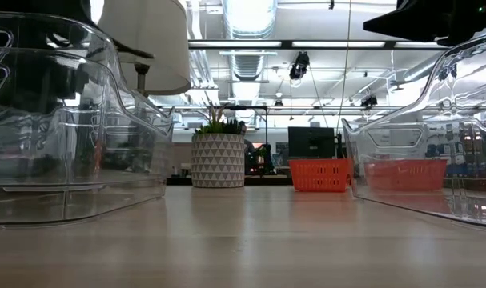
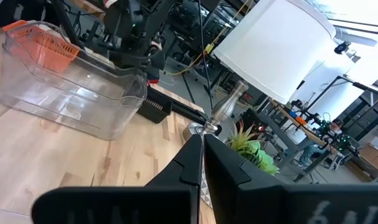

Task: Stack baskets by color
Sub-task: Stack the left black bin on the right stacked black bins

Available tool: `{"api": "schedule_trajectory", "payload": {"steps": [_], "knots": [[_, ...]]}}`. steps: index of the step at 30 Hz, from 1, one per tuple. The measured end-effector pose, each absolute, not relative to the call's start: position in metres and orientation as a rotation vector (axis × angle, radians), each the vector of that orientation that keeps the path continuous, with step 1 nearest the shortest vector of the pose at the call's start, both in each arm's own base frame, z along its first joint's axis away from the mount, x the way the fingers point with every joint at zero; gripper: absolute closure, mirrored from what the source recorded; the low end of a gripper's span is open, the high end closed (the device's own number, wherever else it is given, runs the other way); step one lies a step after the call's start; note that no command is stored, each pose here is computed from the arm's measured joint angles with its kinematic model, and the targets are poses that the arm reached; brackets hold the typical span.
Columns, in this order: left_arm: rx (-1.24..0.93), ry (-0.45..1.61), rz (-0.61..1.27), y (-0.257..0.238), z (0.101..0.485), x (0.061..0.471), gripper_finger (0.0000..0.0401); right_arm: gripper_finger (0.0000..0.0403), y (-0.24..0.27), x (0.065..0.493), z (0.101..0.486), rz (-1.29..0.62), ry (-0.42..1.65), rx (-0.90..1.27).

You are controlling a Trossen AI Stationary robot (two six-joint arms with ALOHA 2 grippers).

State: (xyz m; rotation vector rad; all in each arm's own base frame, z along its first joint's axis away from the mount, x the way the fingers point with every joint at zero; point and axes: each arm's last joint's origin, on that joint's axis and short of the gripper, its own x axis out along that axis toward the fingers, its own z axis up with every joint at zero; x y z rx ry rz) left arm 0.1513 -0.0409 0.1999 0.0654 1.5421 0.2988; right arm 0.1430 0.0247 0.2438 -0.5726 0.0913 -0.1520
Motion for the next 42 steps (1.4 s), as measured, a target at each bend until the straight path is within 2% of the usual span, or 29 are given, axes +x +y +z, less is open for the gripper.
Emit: {"api": "schedule_trajectory", "payload": {"steps": [9, 15, 19, 25, 27, 34, 42], "knots": [[0.119, 1.624, 0.342, -0.042, 0.184, 0.159, 0.0265, 0.0394, 0.025, 0.143, 0.242, -0.148, 0.105, -0.577], [0.137, 1.661, 0.352, -0.043, 0.175, 0.163, 0.0283, 0.0394, 0.025, 0.143, 0.242, -0.147, 0.108, -0.578], [0.150, 1.678, 0.358, -0.044, 0.172, 0.165, 0.0314, 0.0394, 0.025, 0.143, 0.242, -0.146, 0.113, -0.579], [0.155, 1.679, 0.360, -0.044, 0.172, 0.165, 0.0388, 0.0394, 0.025, 0.143, 0.241, -0.145, 0.115, -0.571], [0.157, 1.679, 0.364, -0.043, 0.172, 0.165, 0.0395, 0.0394, 0.025, 0.143, 0.241, -0.145, 0.116, -0.571], [0.259, 1.660, 0.442, -0.042, 0.192, 0.169, 0.0399, 0.0394, 0.025, 0.143, 0.241, -0.145, 0.116, -0.571], [0.319, 1.612, 0.609, -0.040, 0.240, 0.174, 0.0400, 0.0394, 0.025, 0.143, 0.241, -0.146, 0.113, -0.558]]}}
